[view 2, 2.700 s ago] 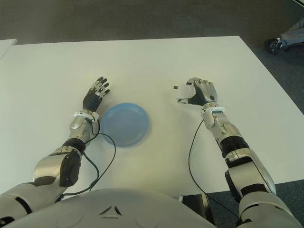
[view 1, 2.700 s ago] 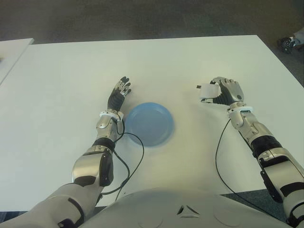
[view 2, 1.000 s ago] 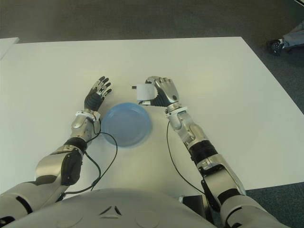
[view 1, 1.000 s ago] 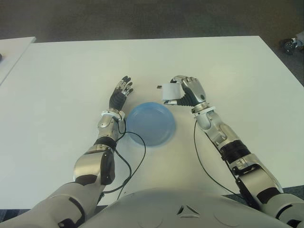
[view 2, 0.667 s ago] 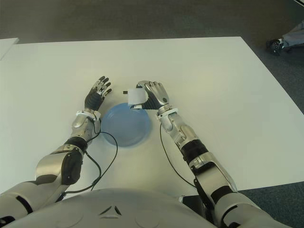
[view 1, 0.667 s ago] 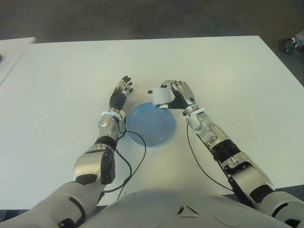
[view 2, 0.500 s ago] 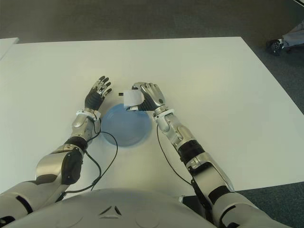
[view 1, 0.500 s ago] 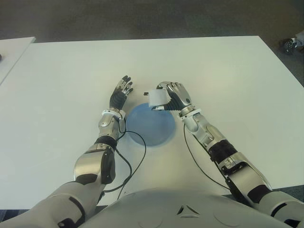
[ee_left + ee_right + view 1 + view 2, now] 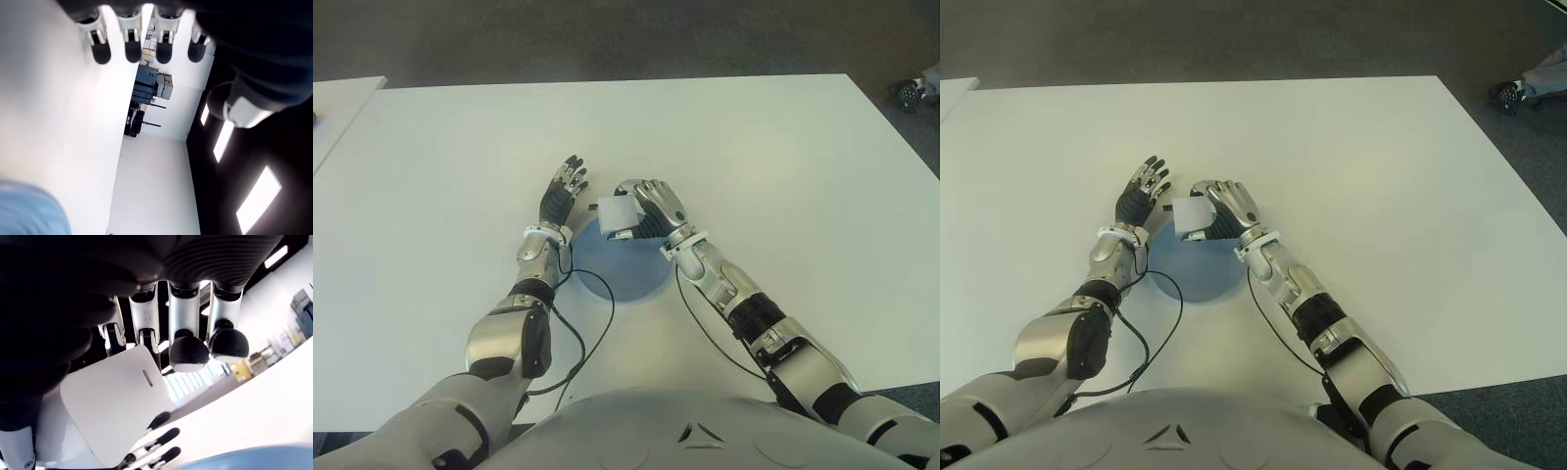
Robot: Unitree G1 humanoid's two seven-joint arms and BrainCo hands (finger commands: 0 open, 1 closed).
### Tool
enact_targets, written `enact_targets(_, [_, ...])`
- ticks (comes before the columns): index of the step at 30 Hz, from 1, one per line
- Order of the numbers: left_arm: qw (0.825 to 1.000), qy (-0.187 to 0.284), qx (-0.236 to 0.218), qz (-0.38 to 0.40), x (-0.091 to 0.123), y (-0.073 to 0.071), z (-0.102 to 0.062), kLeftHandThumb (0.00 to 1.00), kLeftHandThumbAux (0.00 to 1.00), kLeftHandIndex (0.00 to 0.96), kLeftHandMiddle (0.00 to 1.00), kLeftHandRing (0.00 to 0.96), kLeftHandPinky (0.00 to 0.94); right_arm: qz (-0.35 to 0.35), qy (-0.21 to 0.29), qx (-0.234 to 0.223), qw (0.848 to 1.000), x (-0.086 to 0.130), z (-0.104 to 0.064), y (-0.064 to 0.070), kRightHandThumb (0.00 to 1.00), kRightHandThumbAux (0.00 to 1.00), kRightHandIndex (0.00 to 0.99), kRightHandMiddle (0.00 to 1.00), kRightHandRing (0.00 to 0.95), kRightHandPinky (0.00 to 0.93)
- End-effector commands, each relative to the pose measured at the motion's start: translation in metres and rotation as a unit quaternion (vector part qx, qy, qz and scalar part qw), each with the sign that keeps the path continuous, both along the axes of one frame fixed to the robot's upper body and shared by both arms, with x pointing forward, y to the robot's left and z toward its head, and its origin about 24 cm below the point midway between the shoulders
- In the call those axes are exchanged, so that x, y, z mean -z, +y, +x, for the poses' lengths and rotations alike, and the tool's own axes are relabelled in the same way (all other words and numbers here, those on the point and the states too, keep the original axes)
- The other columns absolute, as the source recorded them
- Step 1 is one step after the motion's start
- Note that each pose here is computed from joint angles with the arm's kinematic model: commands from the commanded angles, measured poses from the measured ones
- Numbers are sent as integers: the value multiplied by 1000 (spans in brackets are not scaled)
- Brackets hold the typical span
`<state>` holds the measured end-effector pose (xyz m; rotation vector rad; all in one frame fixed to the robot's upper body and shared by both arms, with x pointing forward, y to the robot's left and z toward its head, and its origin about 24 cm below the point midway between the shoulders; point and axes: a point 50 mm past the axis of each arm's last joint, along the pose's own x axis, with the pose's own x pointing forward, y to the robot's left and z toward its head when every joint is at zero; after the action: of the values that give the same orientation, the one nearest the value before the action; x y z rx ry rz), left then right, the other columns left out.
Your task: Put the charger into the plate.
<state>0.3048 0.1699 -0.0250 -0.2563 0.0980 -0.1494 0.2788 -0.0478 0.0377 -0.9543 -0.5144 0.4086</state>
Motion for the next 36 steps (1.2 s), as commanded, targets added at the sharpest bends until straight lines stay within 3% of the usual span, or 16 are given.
enact_targets(1, [999,54,-3,-5,19,-3,-13,34,505,0,0,0,3,-8,26,5,1000,7,-3,-1,855,676,402,547,854,858])
enact_targets(11, [998,55,-1,1,19,-3,-13,21,506,0,0,0,0,-10,36,3,999,10,-7,0,855,677,401,547,852,856])
enact_targets(15, [998,55,0,5,19,-2,-13,15,502,0,0,0,2,-16,27,-9,999,11,-10,0,852,675,404,555,815,795])
enact_targets(18, [998,56,1,6,19,-2,-12,10,498,0,0,0,1,-32,16,-25,999,11,-13,-1,843,673,407,567,687,646])
enact_targets(19, [998,57,0,5,19,-2,-12,10,497,0,0,0,3,-45,12,-35,998,11,-14,-1,763,612,376,514,614,583])
enact_targets(20, [998,58,0,5,19,-1,-12,8,497,0,3,0,12,-55,10,-42,998,11,-15,-2,616,508,294,367,434,435])
enact_targets(22, [998,62,-1,3,19,-1,-12,6,498,2,13,7,36,-75,1,-56,996,10,-16,-3,443,366,154,174,203,217])
enact_targets(24, [998,66,-2,2,20,-1,-12,5,500,6,22,16,53,-87,-7,-63,994,9,-17,-4,369,283,79,89,104,111])
enact_targets(28, [997,74,-6,-3,21,0,-12,1,507,13,37,29,54,-99,-20,-70,992,9,-18,-8,288,178,16,18,21,23])
enact_targets(36, [997,80,-5,-2,21,1,-11,0,528,26,51,27,26,-95,-32,-67,993,1,-18,-16,242,126,0,0,1,1])
